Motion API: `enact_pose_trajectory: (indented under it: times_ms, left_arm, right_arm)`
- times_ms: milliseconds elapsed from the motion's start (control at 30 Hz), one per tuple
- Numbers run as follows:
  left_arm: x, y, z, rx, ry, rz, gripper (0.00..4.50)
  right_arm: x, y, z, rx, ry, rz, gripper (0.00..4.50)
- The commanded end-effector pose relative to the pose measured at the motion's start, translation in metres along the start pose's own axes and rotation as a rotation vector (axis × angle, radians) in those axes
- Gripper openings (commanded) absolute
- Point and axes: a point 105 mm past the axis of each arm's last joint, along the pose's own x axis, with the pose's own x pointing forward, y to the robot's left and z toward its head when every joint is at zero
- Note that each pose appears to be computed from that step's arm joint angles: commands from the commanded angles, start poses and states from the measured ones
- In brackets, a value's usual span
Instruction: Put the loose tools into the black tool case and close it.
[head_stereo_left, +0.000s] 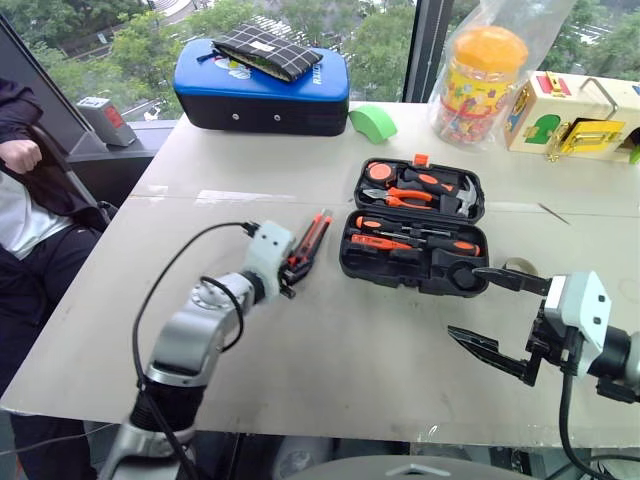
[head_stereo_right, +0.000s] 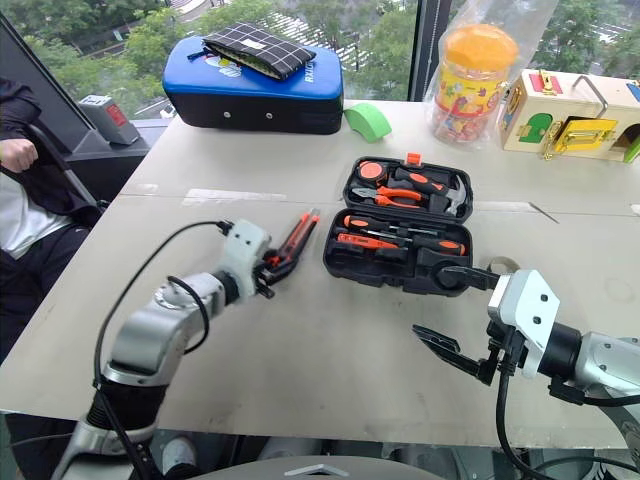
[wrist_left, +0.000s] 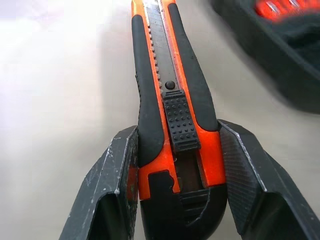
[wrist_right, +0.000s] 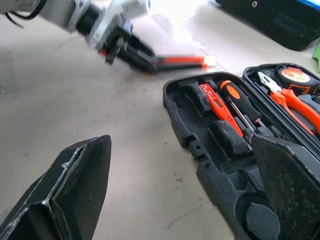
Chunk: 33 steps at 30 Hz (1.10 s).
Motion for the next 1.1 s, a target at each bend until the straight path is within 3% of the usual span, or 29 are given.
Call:
enact_pose_trajectory:
  times_ms: [33,167,433,767,1100]
  left_arm:
    - [-0.005,-0.010,0.065,0.200,-0.239,-0.332,1.68]
    - [0.011,-0.031,0.081,0.398,-0.232,-0.675,1.68]
    - [0.048,-0.066,0.075,0.722,-0.091,-1.023,1.68]
    - [0.078,-0.079,0.062,0.802,0.010,-1.001,1.68]
    - [0.077,-0.070,0.054,0.835,0.057,-0.997,1.68]
  right_arm:
    - [-0.002,-0.002,0.004,-0.029,-0.025,-0.013,4.50]
    - [-0.005,-0.004,0.002,-0.029,-0.024,-0.031,4.50]
    - [-0.019,0.000,0.002,-0.038,0.016,-0.085,4.50]
    - [-0.052,-0.003,-0.005,-0.041,0.095,-0.180,4.50]
    - [-0.055,-0.008,-0.007,-0.046,0.100,-0.194,4.50]
